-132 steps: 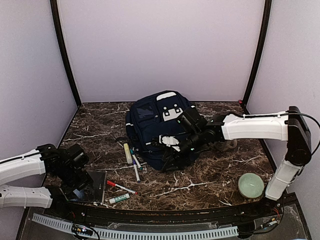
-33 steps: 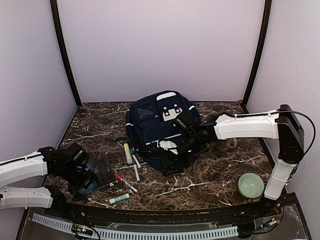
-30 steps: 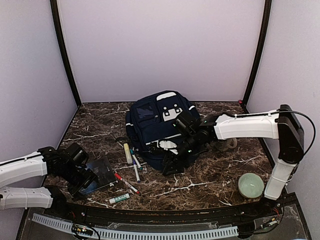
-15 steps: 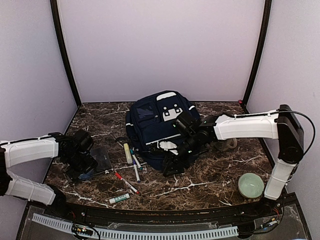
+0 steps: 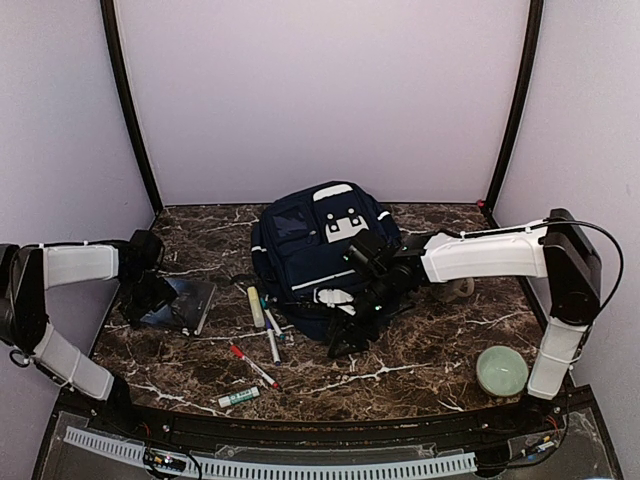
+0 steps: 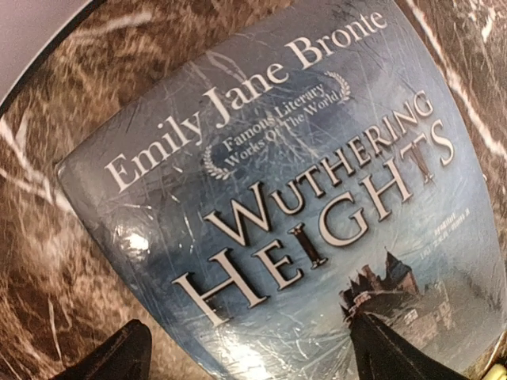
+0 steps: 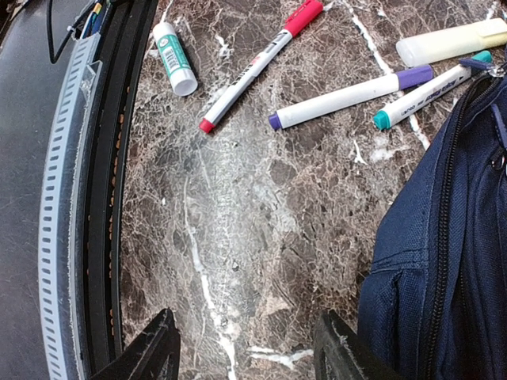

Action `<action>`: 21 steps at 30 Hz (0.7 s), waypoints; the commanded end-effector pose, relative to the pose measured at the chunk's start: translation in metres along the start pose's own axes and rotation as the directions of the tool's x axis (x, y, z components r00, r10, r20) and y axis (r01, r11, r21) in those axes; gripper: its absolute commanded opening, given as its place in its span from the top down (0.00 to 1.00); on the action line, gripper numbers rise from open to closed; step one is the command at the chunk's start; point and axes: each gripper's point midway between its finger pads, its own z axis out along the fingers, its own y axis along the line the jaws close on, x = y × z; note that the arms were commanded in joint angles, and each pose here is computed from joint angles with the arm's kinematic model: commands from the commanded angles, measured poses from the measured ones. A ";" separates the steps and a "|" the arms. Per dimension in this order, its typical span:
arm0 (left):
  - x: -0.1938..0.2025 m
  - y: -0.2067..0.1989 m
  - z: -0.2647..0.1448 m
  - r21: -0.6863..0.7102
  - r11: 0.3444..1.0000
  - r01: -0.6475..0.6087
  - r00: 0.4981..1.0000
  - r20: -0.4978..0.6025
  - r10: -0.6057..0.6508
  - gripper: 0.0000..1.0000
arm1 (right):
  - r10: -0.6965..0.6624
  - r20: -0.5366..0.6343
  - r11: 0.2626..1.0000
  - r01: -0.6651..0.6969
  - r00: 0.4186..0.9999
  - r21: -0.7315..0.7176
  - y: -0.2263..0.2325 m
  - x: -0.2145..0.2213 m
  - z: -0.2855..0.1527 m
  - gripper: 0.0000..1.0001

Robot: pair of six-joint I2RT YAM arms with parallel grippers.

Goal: Pack the student bag
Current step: Move the book to the corner of the board.

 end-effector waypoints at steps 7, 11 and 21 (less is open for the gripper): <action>-0.082 -0.055 -0.004 0.064 0.990 -0.126 0.984 0.134 0.116 0.09 | 0.014 -0.008 1.000 -0.014 1.000 0.002 -0.003 0.003 0.002 0.43; -0.102 -0.064 0.001 0.073 0.990 -0.124 0.982 0.155 0.111 0.09 | 0.023 -0.011 1.000 -0.023 1.000 -0.015 -0.002 0.003 0.005 0.43; -0.154 -0.106 0.006 0.071 0.967 -0.246 0.947 0.230 0.224 0.11 | 0.034 -0.024 0.999 -0.034 0.999 -0.014 -0.004 0.007 0.008 0.43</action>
